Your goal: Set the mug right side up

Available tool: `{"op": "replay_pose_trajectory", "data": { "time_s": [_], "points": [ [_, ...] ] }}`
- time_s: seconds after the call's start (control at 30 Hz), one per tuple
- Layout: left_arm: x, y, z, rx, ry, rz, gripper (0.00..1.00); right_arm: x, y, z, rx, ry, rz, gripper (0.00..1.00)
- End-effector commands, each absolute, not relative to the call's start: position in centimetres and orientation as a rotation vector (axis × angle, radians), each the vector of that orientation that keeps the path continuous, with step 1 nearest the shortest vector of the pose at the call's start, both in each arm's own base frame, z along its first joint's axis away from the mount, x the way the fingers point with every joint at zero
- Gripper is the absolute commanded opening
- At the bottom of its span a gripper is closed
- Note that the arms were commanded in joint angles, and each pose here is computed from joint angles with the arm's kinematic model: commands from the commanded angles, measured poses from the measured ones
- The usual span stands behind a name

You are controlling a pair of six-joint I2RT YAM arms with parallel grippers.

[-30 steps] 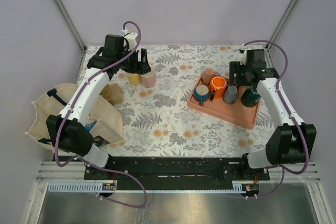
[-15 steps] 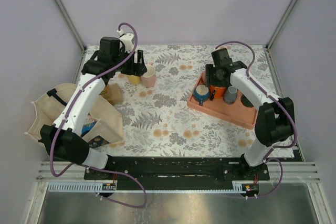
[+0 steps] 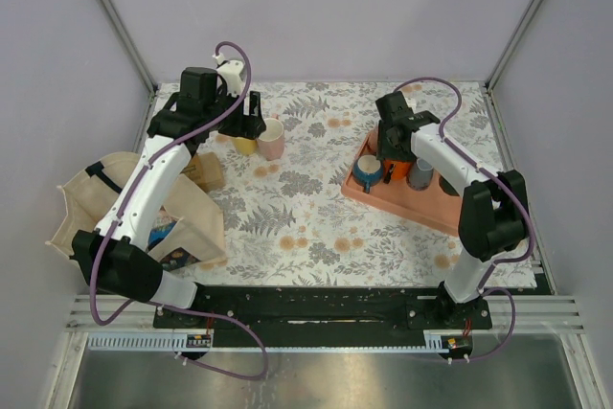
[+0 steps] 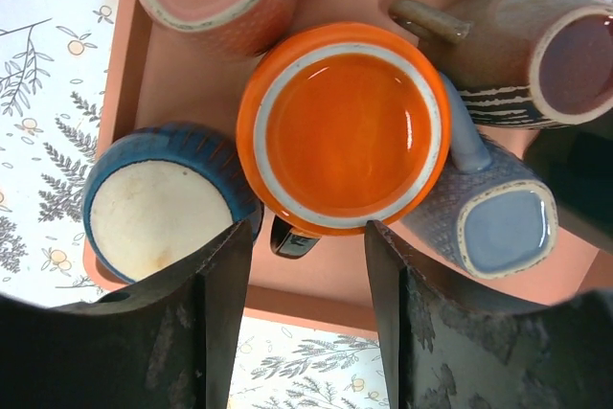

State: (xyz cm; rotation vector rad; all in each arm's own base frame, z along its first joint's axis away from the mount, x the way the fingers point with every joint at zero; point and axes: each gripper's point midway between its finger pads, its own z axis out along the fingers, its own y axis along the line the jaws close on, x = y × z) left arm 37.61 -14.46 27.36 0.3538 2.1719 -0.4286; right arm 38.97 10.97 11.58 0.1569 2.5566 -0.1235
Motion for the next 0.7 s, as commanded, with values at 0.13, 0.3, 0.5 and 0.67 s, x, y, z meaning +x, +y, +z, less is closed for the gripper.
{"op": "replay_pose_trajectory", "data": {
  "time_s": [0.13,0.3,0.5,0.67],
  "points": [
    [38.3,-14.2,30.0,0.357,2.095,-0.402,0.76,39.3,10.1,11.6,0.203,2.511,-0.182,0.59],
    [38.5,-14.4,30.1,0.362,2.093,-0.409,0.76,39.4,10.1,9.8,0.157,2.515,-0.194,0.62],
    [38.6,-14.4,30.3,0.363,2.087,-0.400,0.76,38.6,9.0,8.7,0.156,2.517,-0.259,0.63],
    [38.7,-14.4,30.2,0.366,2.092,-0.401,0.76,38.9,10.3,8.6,0.092,2.517,-0.164,0.73]
  ]
}}
